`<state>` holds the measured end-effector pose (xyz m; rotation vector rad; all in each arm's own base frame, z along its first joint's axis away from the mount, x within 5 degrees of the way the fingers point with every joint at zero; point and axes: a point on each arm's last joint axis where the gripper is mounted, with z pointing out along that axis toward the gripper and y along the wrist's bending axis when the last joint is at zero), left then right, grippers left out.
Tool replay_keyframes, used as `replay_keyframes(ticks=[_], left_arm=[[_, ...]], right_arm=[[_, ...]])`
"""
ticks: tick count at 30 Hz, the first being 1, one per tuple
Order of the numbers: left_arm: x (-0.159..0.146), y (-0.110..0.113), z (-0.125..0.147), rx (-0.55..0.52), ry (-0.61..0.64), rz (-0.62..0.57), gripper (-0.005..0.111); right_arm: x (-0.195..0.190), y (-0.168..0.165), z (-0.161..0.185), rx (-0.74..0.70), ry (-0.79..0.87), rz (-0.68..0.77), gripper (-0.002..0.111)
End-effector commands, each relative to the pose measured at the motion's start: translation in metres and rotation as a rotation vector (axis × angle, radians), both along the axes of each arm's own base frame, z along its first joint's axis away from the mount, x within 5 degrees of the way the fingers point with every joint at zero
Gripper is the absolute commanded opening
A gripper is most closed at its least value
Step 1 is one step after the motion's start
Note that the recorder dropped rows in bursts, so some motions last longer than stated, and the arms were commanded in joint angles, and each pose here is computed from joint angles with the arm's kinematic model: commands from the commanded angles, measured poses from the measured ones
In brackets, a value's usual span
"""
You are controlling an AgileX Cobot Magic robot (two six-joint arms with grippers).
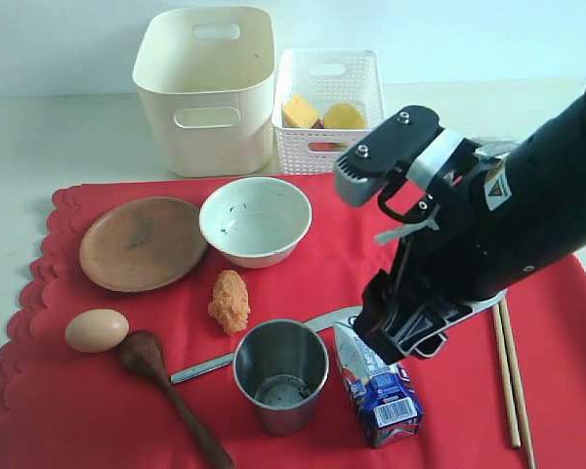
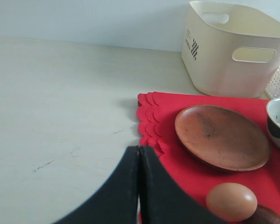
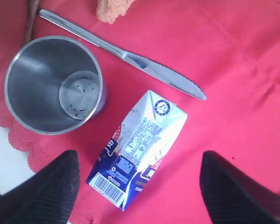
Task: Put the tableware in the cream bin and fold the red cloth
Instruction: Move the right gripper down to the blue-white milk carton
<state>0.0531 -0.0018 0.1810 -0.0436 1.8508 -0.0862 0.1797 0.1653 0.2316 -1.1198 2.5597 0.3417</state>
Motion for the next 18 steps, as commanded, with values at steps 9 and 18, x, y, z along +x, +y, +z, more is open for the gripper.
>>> replay_keyframes(ticks=[9,18], left_arm=[[0.0,0.0,0.0,0.0,-0.011,0.004,0.0],[0.0,0.0,0.0,0.002,-0.011,0.004,0.0]], right_arm=[[0.009,0.009,-0.046,-0.1,0.145,-0.051,0.069],[0.012,0.015,-0.063,-0.099,0.214,-0.102,0.069]])
